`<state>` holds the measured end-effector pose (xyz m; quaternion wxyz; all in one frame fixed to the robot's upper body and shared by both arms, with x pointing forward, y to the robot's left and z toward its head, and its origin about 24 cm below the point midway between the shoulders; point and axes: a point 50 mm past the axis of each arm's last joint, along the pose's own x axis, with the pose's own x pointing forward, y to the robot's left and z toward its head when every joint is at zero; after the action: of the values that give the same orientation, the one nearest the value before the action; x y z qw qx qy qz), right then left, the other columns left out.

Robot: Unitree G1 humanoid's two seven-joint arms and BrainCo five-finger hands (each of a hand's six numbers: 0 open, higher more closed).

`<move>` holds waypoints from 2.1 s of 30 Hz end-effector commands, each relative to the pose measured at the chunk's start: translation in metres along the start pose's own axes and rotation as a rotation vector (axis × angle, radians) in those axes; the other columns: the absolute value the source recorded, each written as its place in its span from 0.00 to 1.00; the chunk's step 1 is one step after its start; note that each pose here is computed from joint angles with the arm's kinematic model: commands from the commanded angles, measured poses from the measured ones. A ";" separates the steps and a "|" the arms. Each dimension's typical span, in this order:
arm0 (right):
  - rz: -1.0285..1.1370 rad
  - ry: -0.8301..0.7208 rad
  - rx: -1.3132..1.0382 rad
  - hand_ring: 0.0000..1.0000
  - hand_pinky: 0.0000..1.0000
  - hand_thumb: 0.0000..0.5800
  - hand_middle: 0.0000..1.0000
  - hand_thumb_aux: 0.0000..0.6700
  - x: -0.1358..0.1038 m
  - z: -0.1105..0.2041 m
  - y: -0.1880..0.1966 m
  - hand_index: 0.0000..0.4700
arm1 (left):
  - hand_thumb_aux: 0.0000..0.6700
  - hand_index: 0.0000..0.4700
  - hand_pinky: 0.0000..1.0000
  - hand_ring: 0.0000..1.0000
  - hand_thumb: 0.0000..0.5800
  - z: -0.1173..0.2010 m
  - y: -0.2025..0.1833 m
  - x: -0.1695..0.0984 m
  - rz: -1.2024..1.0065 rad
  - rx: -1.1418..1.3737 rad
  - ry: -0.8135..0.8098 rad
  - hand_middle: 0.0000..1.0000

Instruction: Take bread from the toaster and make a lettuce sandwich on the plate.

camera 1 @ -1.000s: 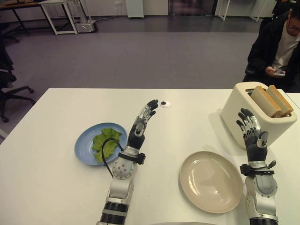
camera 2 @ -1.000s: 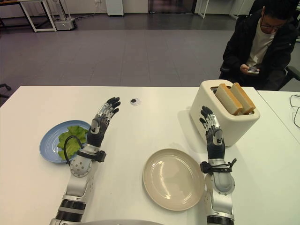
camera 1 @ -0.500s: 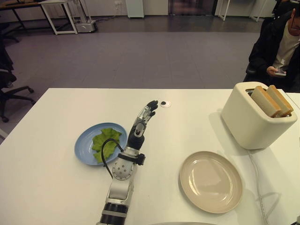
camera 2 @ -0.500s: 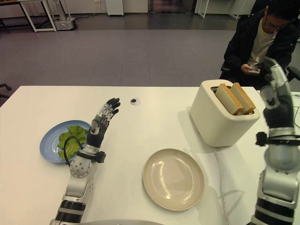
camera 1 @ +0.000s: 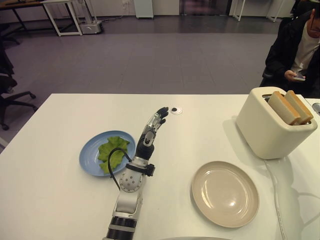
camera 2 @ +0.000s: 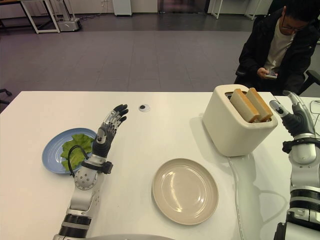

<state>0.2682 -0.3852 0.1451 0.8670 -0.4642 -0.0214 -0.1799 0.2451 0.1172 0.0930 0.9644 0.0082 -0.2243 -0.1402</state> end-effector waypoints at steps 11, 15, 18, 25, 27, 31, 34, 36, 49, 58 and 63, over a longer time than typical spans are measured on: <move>0.040 -0.025 -0.032 0.00 0.00 0.75 0.00 0.50 0.007 0.000 0.018 0.50 | 0.00 0.00 0.07 0.07 0.00 0.003 0.003 -0.003 0.004 0.015 0.003 0.07; 0.046 -0.054 -0.026 0.00 0.00 0.85 0.00 0.62 0.007 0.007 0.022 0.62 | 0.00 0.00 0.06 0.06 0.00 0.003 0.003 -0.003 0.004 0.016 0.002 0.06; 0.019 -0.104 -0.009 0.00 0.00 1.00 0.00 0.95 0.008 0.017 0.019 0.95 | 0.00 0.00 0.07 0.07 0.00 0.003 0.004 -0.003 0.003 0.017 0.002 0.07; -0.110 -0.199 0.015 0.00 0.00 1.00 0.00 1.00 0.008 0.040 -0.010 1.00 | 0.00 0.00 0.07 0.07 0.00 0.004 0.002 -0.001 -0.003 0.015 -0.001 0.07; -0.183 -0.261 0.041 0.00 0.00 1.00 0.00 1.00 0.006 0.055 -0.026 1.00 | 0.00 0.00 0.07 0.07 0.00 0.004 0.001 -0.001 -0.005 0.014 -0.001 0.07; -0.443 -0.478 0.151 0.00 0.00 1.00 0.00 1.00 -0.012 0.100 -0.078 1.00 | 0.00 0.00 0.07 0.07 0.00 0.004 0.001 -0.001 -0.006 0.014 -0.004 0.07; -0.525 -0.591 0.223 0.00 0.00 1.00 0.00 1.00 -0.029 0.120 -0.096 1.00 | 0.00 0.00 0.07 0.07 0.00 0.004 0.000 0.000 -0.006 0.013 -0.005 0.07; -0.485 -0.636 0.284 0.00 0.00 1.00 0.00 1.00 -0.034 0.129 -0.098 1.00 | 0.00 0.00 0.06 0.06 0.00 0.005 0.000 0.000 -0.006 0.012 -0.006 0.06; 1.242 -0.623 0.561 0.00 0.00 1.00 0.00 1.00 -0.140 0.134 0.044 1.00 | 0.00 0.00 0.07 0.07 0.00 0.006 0.000 0.001 -0.007 0.011 -0.008 0.07; 1.413 -0.437 0.539 0.00 0.00 1.00 0.00 1.00 -0.153 0.094 0.078 1.00 | 0.00 0.00 0.06 0.06 0.00 0.006 0.000 0.001 -0.007 0.011 -0.008 0.06; 1.366 -0.394 0.497 0.00 0.00 1.00 0.00 1.00 -0.147 0.084 0.084 1.00 | 0.00 0.00 0.07 0.07 0.00 0.006 0.000 0.001 -0.007 0.011 -0.008 0.07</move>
<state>0.1653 -0.2286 0.0960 0.8411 -0.1782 0.0784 0.5046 0.2433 0.1183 0.0983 0.9625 0.0130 -0.2318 -0.1406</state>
